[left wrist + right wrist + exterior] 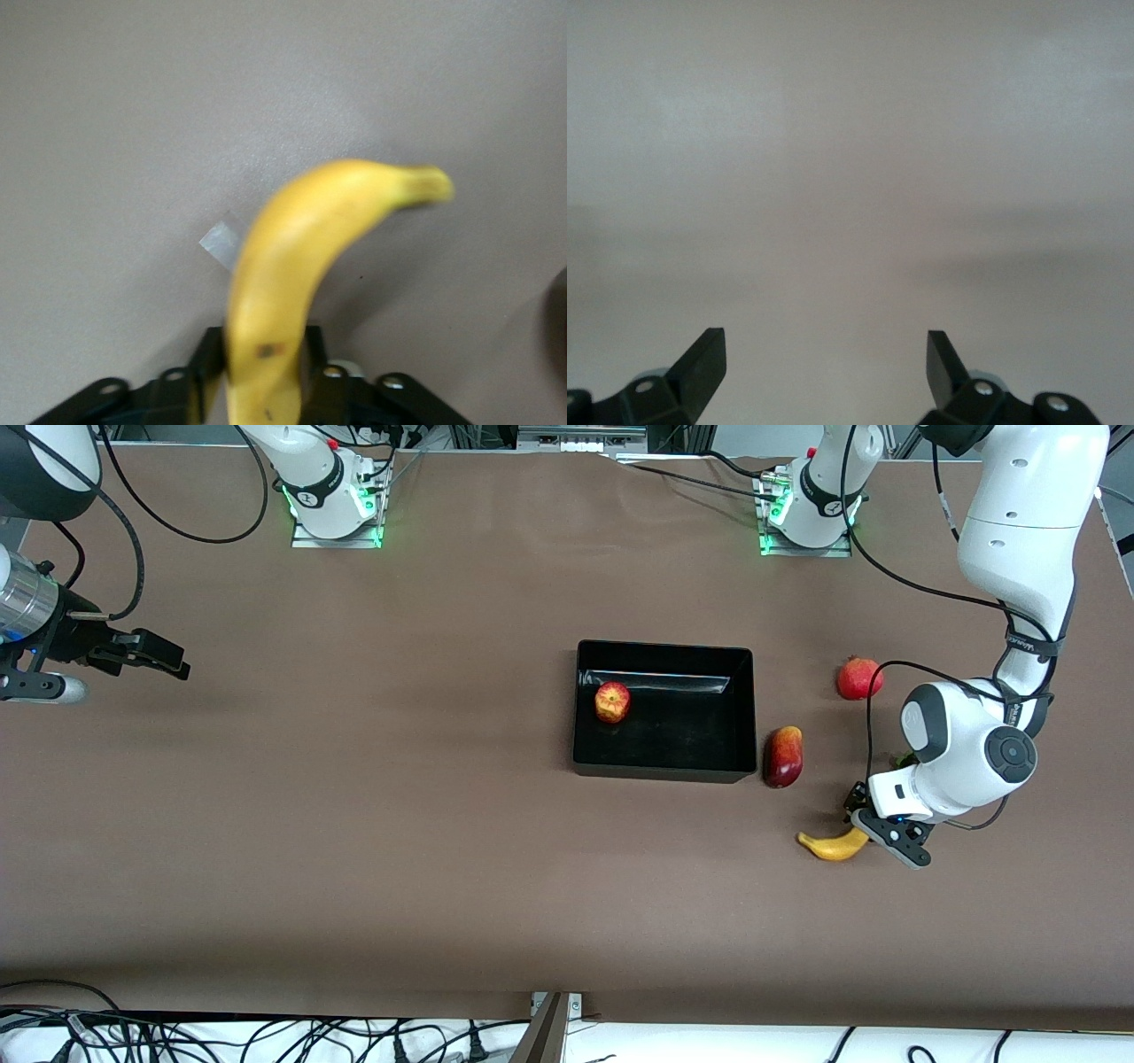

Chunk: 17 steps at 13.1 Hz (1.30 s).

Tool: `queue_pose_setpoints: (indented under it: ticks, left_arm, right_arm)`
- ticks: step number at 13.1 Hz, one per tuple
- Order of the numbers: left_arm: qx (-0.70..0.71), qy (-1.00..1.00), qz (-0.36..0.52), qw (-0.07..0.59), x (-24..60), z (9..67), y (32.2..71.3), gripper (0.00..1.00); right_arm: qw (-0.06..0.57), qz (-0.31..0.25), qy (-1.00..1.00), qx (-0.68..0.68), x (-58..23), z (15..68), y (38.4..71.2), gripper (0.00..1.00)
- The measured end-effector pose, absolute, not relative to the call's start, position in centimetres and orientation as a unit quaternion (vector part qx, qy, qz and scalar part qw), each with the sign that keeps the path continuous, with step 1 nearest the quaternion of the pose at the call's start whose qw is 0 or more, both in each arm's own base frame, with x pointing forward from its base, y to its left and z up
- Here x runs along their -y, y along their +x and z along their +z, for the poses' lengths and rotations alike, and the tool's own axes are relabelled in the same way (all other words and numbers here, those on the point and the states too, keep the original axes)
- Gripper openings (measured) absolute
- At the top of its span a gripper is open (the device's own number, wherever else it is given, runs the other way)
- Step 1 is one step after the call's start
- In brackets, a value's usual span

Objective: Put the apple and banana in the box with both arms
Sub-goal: 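Lift the banana with the left gripper and carry it over the box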

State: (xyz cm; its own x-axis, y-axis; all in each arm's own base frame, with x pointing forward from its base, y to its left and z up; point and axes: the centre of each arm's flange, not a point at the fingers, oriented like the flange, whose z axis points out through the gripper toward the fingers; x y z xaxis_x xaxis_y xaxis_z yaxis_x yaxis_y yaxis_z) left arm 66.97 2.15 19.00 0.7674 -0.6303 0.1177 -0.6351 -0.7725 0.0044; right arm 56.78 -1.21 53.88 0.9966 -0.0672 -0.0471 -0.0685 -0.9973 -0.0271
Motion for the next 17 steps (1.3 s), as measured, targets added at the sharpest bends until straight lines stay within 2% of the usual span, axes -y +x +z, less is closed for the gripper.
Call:
queue_pose_setpoints:
  ticks: [1,5,8,10,12,17]
  left_arm:
    - [0.337,0.940,0.055,0.021,-2.0,19.0,67.0,0.33]
    - [0.334,0.940,0.064,0.017,-2.2,20.8,67.7,0.33]
    - [0.316,0.947,0.041,0.048,-1.3,28.0,67.4,0.33]
    - [0.289,0.955,0.017,0.069,2.1,34.0,65.8,0.33]
    - [0.257,0.963,-0.002,0.075,7.4,37.1,63.3,0.33]
    - [0.216,0.973,-0.039,0.067,20.4,33.5,55.8,0.33]
  right_arm:
    - [0.014,0.023,-0.999,-0.034,1.2,53.9,56.8,1.00]
    - [0.016,0.023,-0.999,-0.034,1.2,53.9,56.8,1.00]
    - [0.016,0.023,-0.999,-0.034,1.1,53.9,56.8,1.00]
    - [0.016,0.023,-0.999,-0.034,1.1,53.9,56.8,1.00]
    - [0.016,0.023,-0.999,-0.034,1.1,53.9,56.8,1.00]
    - [0.016,0.024,-0.999,-0.033,1.1,53.9,56.8,1.00]
